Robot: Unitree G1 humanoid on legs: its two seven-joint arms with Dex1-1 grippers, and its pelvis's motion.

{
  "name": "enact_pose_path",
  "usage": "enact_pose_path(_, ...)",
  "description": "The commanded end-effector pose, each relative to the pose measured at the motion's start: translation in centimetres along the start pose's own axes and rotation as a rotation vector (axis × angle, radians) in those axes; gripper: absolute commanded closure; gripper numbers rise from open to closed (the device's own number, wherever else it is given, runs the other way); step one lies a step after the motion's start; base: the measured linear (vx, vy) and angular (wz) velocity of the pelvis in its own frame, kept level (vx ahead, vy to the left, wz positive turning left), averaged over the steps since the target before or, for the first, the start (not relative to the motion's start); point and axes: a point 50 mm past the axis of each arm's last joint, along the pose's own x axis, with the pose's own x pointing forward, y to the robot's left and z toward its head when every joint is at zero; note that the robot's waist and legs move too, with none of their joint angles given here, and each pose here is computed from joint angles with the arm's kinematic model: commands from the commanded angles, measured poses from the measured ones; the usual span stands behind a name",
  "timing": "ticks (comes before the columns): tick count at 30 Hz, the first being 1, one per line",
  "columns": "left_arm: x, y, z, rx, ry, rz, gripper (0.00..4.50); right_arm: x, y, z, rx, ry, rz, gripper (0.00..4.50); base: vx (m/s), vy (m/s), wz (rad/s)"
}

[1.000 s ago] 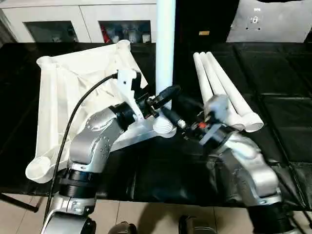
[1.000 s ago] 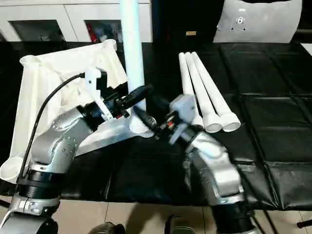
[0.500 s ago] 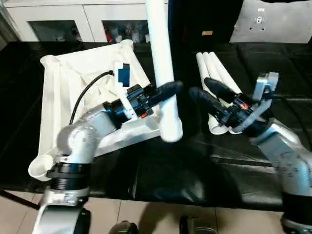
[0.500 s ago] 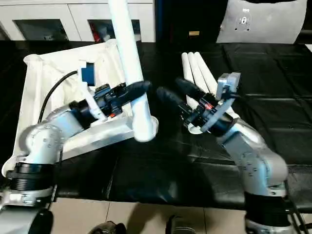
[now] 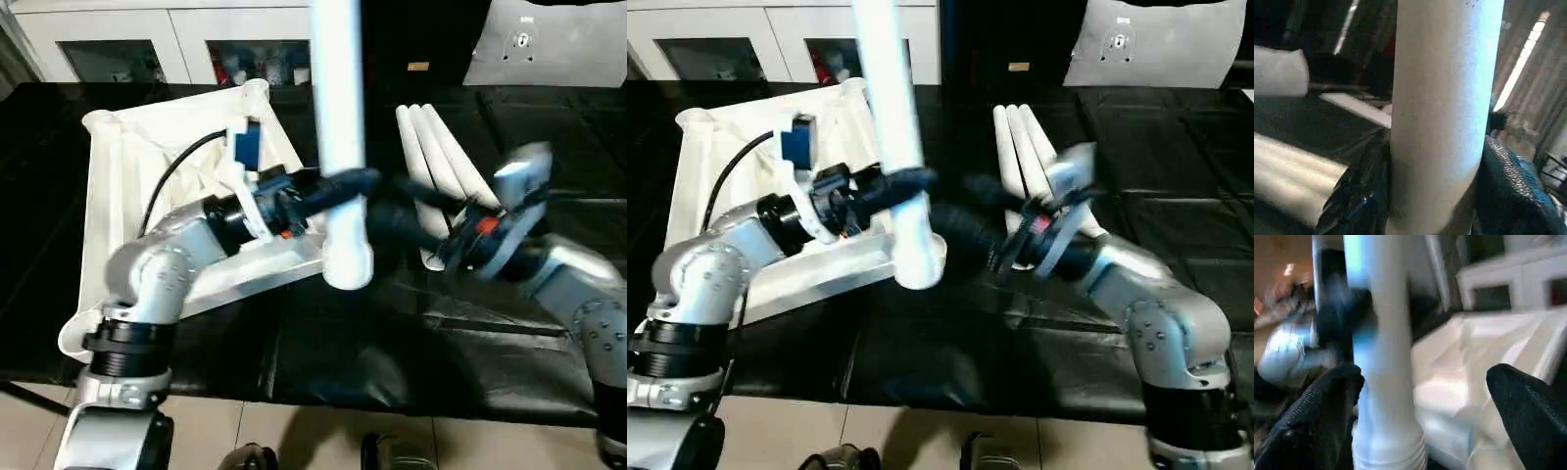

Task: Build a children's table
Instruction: Insert table leg to table base

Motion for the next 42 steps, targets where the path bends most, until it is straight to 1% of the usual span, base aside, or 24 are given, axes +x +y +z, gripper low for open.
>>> enact_pose_path(1, 0.7, -1.3, 0.4, 0.065, 0.013, -0.113, 2.53, 0.4, 0.5, -0.2, -0.029, 0.066, 0.096, 0.0, 0.0, 0.0, 0.0)
enact_pose_path(2, 0.8, -1.5, 0.2, 0.067, 0.03, -0.134, 2.53, 0.5, 0.5, -0.3, -0.028, 0.075, 0.11, 0.0, 0.0, 0.0, 0.0)
enact_pose_path(3, 1.0, -2.1, -0.3, 0.075, 0.065, -0.188, 2.53, 0.6, 0.6, -0.5, -0.015, 0.092, 0.149, 0.0, 0.0, 0.0, 0.0)
enact_pose_path(4, 1.1, -2.2, -0.4, 0.077, 0.07, -0.197, 2.53, 0.6, 0.6, -0.5, -0.012, 0.095, 0.156, 0.29, 0.0, 0.0, 0.0)
enact_pose_path(6, 1.3, -2.7, -0.8, 0.076, 0.098, -0.245, 2.53, 0.8, 0.6, -0.6, -0.004, 0.109, 0.193, 0.38, 0.0, 0.0, 0.0)
enact_pose_path(8, 1.4, -2.9, -1.0, 0.074, 0.109, -0.255, 2.53, 0.9, 0.6, -0.6, -0.002, 0.114, 0.205, 0.45, 0.0, 0.0, 0.0)
enact_pose_path(9, 1.6, -2.9, -1.4, 0.081, 0.131, -0.261, 2.53, 1.0, 0.6, -0.6, 0.001, 0.124, 0.241, 0.77, 0.0, 0.0, 0.0)
enact_pose_path(11, 1.7, -2.8, -1.5, 0.09, 0.135, -0.254, 2.53, 1.1, 0.8, -0.5, 0.013, 0.13, 0.287, 0.81, 0.0, 0.0, 0.0)
enact_pose_path(13, 1.8, -2.7, -1.6, 0.092, 0.136, -0.251, 2.53, 1.2, 0.9, -0.4, 0.019, 0.132, 0.307, 1.1, 0.0, 0.0, 0.0)
enact_pose_path(14, 1.7, -2.7, -1.6, 0.095, 0.136, -0.25, 2.53, 1.2, 1.0, -0.4, 0.022, 0.135, 0.318, 1.1, 0.0, 0.0, 0.0)
enact_pose_path(15, 1.7, -2.6, -1.5, 0.099, 0.138, -0.249, 2.53, 1.2, 1.1, -0.5, 0.028, 0.148, 0.34, 1.26, 0.0, 0.0, 0.0)
enact_pose_path(17, 1.6, -2.6, -1.5, 0.101, 0.138, -0.249, 2.53, 1.2, 1.2, -0.5, 0.033, 0.153, 0.35, 1.32, 0.0, 0.0, 0.0)
enact_pose_path(18, 1.6, -2.6, -1.5, 0.102, 0.138, -0.25, 2.53, 1.1, 1.2, -0.6, 0.036, 0.156, 0.356, 1.5, 0.0, 0.0, 0.0)
enact_pose_path(19, 1.6, -2.6, -1.5, 0.103, 0.138, -0.251, 2.53, 1.1, 1.2, -0.6, 0.039, 0.158, 0.36, 1.5, 0.0, 0.0, 0.0)
enact_pose_path(21, 1.6, -2.6, -1.6, 0.107, 0.143, -0.251, 2.53, 1.1, 1.2, -0.7, 0.047, 0.167, 0.369, 1.77, 0.0, 0.0, 0.0)
enact_pose_path(23, 1.6, -2.6, -1.7, 0.109, 0.146, -0.25, 2.53, 1.1, 1.2, -0.9, 0.048, 0.172, 0.37, 1.83, 0.0, 0.0, 0.0)
enact_pose_path(25, 1.6, -2.6, -1.7, 0.11, 0.144, -0.247, 2.53, 1.2, 1.2, -1.0, 0.048, 0.174, 0.372, 2.11, 0.0, 0.0, 0.0)
enact_pose_path(32, 1.7, -2.4, -1.8, 0.115, 0.147, -0.238, 2.55, 1.5, 1.3, -1.2, 0.052, 0.178, 0.38, 2.39, 0.0, 0.0, 0.0)
enact_pose_path(34, 1.5, -2.2, -1.9, 0.117, 0.154, -0.219, 2.55, 1.7, 1.4, -1.5, 0.051, 0.178, 0.373, 2.4, 0.0, 0.0, 0.0)
enact_pose_path(36, 0.8, -2.0, -2.7, 0.117, 0.195, -0.189, 2.55, 2.0, 1.3, -2.4, 0.044, 0.162, 0.327, 2.43, 0.0, 0.0, 0.0)
enact_pose_path(38, 0.6, -1.9, -3.0, 0.12, 0.209, -0.18, 2.55, 2.1, 1.3, -2.7, 0.043, 0.154, 0.311, 2.43, 0.0, 0.0, 0.0)
enact_pose_path(40, 0.2, -2.0, -3.6, 0.093, 0.226, -0.167, 2.55, 2.2, 1.4, -3.4, 0.054, 0.148, 0.294, 2.45, 0.0, 0.0, 0.0)
enact_pose_path(41, -0.5, -1.7, -4.8, 0.074, 0.235, -0.119, 2.55, 2.2, 1.6, -4.6, 0.071, 0.151, 0.275, 2.45, 0.0, 0.0, 0.0)
enact_pose_path(42, -0.6, -1.7, -4.9, 0.07, 0.237, -0.114, 2.55, 2.2, 1.7, -4.8, 0.074, 0.152, 0.273, 2.46, 0.0, 0.0, 0.0)
